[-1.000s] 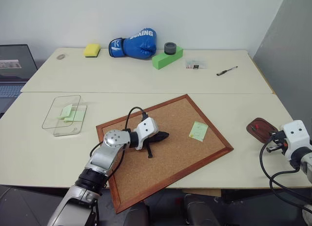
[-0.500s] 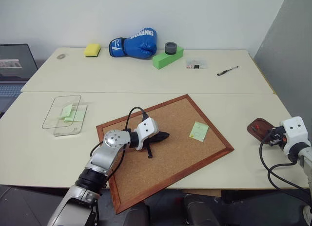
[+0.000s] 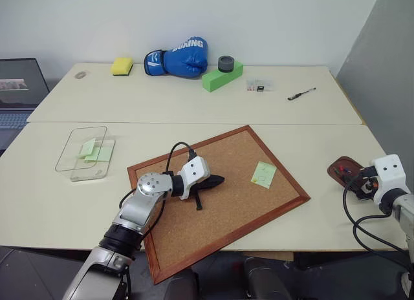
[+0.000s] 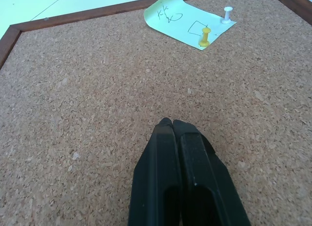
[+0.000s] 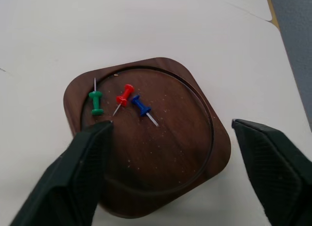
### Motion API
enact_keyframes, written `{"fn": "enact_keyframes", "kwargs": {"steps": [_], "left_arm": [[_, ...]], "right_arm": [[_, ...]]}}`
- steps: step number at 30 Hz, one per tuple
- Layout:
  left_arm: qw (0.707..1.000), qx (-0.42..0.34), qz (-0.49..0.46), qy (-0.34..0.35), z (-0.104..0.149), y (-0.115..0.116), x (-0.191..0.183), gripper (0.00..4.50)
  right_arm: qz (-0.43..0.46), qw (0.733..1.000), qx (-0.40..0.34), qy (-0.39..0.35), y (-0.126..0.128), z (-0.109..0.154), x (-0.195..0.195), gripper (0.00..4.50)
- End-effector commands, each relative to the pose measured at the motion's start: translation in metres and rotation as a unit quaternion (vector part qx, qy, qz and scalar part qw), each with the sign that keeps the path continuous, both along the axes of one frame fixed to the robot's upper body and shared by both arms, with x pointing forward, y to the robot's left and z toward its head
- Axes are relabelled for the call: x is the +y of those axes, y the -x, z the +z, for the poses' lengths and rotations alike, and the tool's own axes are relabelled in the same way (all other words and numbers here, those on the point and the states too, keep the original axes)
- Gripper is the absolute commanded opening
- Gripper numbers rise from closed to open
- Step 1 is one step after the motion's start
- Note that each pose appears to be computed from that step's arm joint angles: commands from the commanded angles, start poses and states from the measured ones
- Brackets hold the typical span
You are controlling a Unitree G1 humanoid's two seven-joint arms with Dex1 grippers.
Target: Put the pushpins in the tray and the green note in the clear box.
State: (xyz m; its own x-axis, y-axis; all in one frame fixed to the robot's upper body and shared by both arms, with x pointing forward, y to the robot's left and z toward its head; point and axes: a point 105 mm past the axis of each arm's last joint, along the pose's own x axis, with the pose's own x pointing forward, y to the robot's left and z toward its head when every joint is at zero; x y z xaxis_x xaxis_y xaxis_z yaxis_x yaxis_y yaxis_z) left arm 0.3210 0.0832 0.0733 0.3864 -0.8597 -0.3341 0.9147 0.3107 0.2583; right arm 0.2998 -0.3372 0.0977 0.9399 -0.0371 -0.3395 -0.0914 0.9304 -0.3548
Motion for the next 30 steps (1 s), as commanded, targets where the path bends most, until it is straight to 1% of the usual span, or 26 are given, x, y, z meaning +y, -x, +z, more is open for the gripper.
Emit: {"fn": "enact_keyframes", "kwargs": {"steps": [1, 4, 6, 7, 12, 14, 17, 21, 28, 30], "left_arm": [[0.998, 0.036, 0.012, -0.040, -0.026, 0.005, 0.010, 0.00], [0.998, 0.036, 0.014, -0.040, -0.026, 0.005, 0.011, 0.00], [0.998, 0.037, 0.015, -0.040, -0.026, 0.005, 0.012, 0.00], [0.998, 0.037, 0.015, -0.040, -0.026, 0.004, 0.012, 0.00], [0.998, 0.037, 0.017, -0.044, -0.028, 0.003, 0.014, 0.00], [0.998, 0.036, 0.017, -0.045, -0.028, 0.003, 0.014, 0.00], [0.998, 0.036, 0.016, -0.045, -0.028, 0.004, 0.015, 0.00], [0.998, 0.037, 0.015, -0.046, -0.029, 0.005, 0.014, 0.00], [0.998, 0.036, 0.014, -0.044, -0.029, 0.005, 0.013, 0.00], [0.998, 0.036, 0.014, -0.044, -0.029, 0.005, 0.012, 0.00]], "right_arm": [[0.011, 0.998, -0.065, 0.007, 0.005, 0.037, 0.004, 4.43], [0.052, 0.995, -0.084, -0.014, 0.012, 0.049, 0.026, 4.43], [0.101, 0.989, -0.093, -0.054, 0.017, 0.051, 0.054, 4.43], [0.115, 0.987, -0.094, -0.065, 0.018, 0.052, 0.062, 4.43], [0.212, 0.965, -0.098, -0.119, 0.026, 0.044, 0.135, 4.43], [0.234, 0.958, -0.094, -0.136, 0.028, 0.040, 0.154, 4.43], [0.264, 0.951, -0.073, -0.144, 0.033, 0.026, 0.177, 4.43], [0.278, 0.948, -0.055, -0.147, 0.032, 0.013, 0.192, 4.43], [0.284, 0.947, -0.039, -0.145, 0.024, -0.003, 0.201, 4.43], [0.285, 0.947, -0.035, -0.143, 0.024, -0.006, 0.200, 4.07]]}}
